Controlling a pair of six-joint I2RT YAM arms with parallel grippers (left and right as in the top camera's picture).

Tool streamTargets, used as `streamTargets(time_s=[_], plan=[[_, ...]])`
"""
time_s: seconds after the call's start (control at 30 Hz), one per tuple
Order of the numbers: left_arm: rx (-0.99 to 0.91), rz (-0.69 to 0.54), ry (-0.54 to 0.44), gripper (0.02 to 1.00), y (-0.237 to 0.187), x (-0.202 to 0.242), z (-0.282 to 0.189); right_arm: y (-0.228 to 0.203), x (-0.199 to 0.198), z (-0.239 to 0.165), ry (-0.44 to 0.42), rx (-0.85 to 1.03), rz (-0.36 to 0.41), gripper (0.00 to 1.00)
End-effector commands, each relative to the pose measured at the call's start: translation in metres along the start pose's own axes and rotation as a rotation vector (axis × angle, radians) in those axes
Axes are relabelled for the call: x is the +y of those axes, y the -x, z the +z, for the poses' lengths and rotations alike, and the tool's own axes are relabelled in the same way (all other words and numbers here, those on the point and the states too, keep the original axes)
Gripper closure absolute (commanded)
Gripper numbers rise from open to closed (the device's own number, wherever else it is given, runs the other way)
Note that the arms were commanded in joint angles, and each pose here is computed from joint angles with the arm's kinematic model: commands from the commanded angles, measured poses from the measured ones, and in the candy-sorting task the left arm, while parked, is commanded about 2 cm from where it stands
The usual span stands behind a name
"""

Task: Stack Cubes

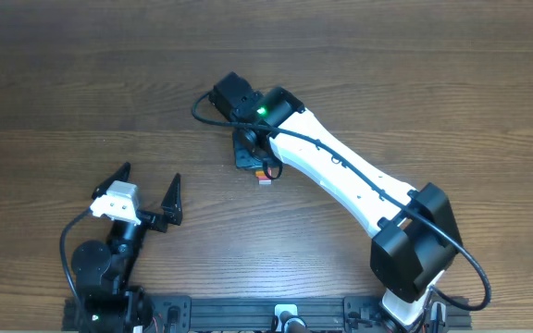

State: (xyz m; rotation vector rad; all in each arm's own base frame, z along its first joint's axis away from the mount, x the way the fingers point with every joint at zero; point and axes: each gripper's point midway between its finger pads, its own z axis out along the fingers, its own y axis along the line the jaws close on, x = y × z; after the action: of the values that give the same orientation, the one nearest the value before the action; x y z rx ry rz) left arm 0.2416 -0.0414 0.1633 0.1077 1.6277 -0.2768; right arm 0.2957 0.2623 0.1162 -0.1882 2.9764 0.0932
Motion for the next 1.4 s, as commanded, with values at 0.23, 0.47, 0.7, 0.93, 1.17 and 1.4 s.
streamTargets(time_s=[0.23,0.47,0.7,0.93,1.17,1.4], plan=[[0.002,0.015,-0.011,0.018,-0.0019,-0.002,0.0002,-0.0048,0.0011,0.0125,-0.014,0.03,-0.001,0.989],[0.002,0.015,-0.011,0.018,-0.0019,-0.002,0.0002,-0.0052,0.0012,0.0125,-0.014,0.031,-0.001,0.989],[0.002,0.015,-0.011,0.018,-0.0019,-0.002,0.0002,-0.0056,0.0007,0.0125,-0.016,0.034,-0.001,0.989],[0.002,0.015,-0.011,0.018,-0.002,-0.002,0.0002,-0.0066,0.0001,0.0124,-0.018,0.037,-0.002,0.976],[0.002,0.014,-0.011,0.018,-0.002,-0.002,0.0002,-0.0065,0.0001,0.0124,-0.018,0.037,-0.002,0.726],[0.002,0.015,-0.011,0.018,-0.0019,-0.002,0.0002,-0.0064,0.0002,0.0124,-0.018,0.036,-0.002,0.643]])
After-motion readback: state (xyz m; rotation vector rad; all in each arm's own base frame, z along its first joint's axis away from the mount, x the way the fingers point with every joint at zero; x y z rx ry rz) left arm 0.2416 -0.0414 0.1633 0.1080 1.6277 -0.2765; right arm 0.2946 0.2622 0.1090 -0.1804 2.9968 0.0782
